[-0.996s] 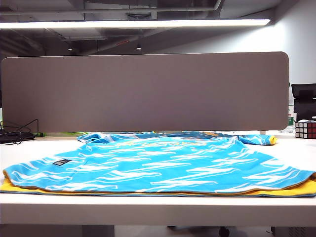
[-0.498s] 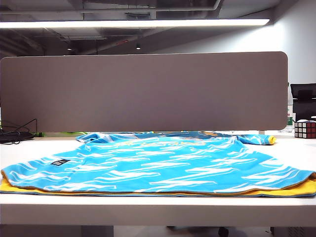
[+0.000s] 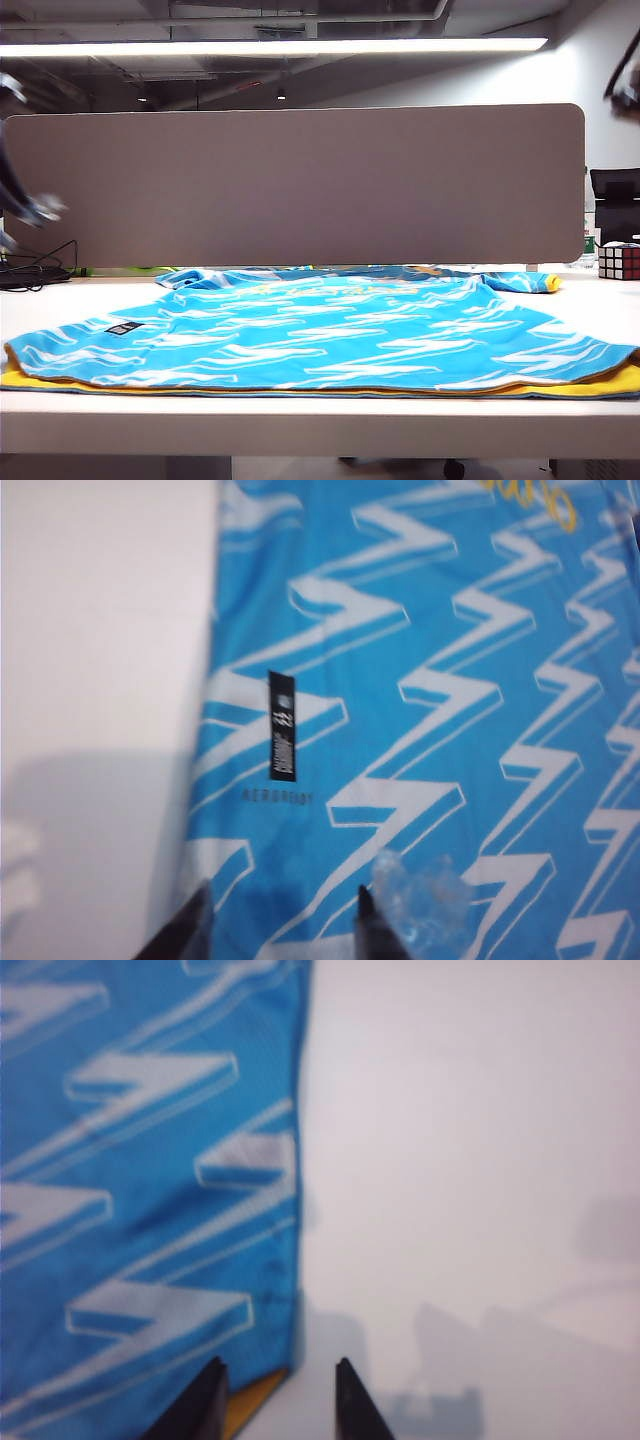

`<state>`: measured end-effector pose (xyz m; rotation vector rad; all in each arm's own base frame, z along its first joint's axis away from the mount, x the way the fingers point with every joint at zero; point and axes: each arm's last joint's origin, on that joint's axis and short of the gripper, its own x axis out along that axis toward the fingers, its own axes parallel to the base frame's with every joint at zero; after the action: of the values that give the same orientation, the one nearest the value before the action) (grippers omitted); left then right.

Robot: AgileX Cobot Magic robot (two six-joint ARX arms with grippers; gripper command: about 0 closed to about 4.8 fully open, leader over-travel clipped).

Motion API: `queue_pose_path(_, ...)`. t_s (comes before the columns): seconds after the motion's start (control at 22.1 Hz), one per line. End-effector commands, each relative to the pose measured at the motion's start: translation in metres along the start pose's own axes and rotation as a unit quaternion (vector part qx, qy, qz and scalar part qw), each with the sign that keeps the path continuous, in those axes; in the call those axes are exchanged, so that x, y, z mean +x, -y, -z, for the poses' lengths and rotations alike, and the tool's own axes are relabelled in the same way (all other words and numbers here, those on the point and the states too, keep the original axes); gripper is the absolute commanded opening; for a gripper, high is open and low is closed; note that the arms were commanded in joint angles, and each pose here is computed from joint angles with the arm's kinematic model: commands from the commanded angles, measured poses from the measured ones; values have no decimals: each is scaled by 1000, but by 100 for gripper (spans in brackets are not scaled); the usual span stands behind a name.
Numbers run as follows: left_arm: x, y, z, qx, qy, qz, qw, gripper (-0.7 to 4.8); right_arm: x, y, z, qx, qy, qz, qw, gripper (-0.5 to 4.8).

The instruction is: Fold the bottom side of the soccer jersey horizontally towards the center, about one-third of the way, then fold the sleeve back towards the center, creating a straight line along the edge of the the soccer jersey, and finally fold the bottom of the soccer jersey up towards the top, creating a neat rectangle.

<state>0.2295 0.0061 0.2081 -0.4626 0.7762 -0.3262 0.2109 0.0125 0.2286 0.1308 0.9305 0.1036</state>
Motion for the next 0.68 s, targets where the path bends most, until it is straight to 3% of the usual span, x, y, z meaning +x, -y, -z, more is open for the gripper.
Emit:
queue_pose_path(0.05, 21, -9, -9, -24, -53, 16, 998, 255, 17, 5, -3, 16, -44, -51, 998, 249)
queue_pose_path(0.18, 42, -22, -12, -39, -102, 25, 994, 312, 40, 17, 1, 59, -95, -110, 988, 279)
queue_pose_path(0.32, 54, -35, -8, -44, -124, 15, 991, 319, 57, 34, 4, 103, -119, -144, 977, 315)
queue_pose_path(0.54, 66, -50, 1, -68, -153, -4, 986, 319, 64, 40, 5, 115, -125, -144, 975, 315)
queue_pose_path(0.68, 71, -51, 14, -77, -206, -7, 976, 319, 66, 40, 5, 115, -123, -145, 975, 315)
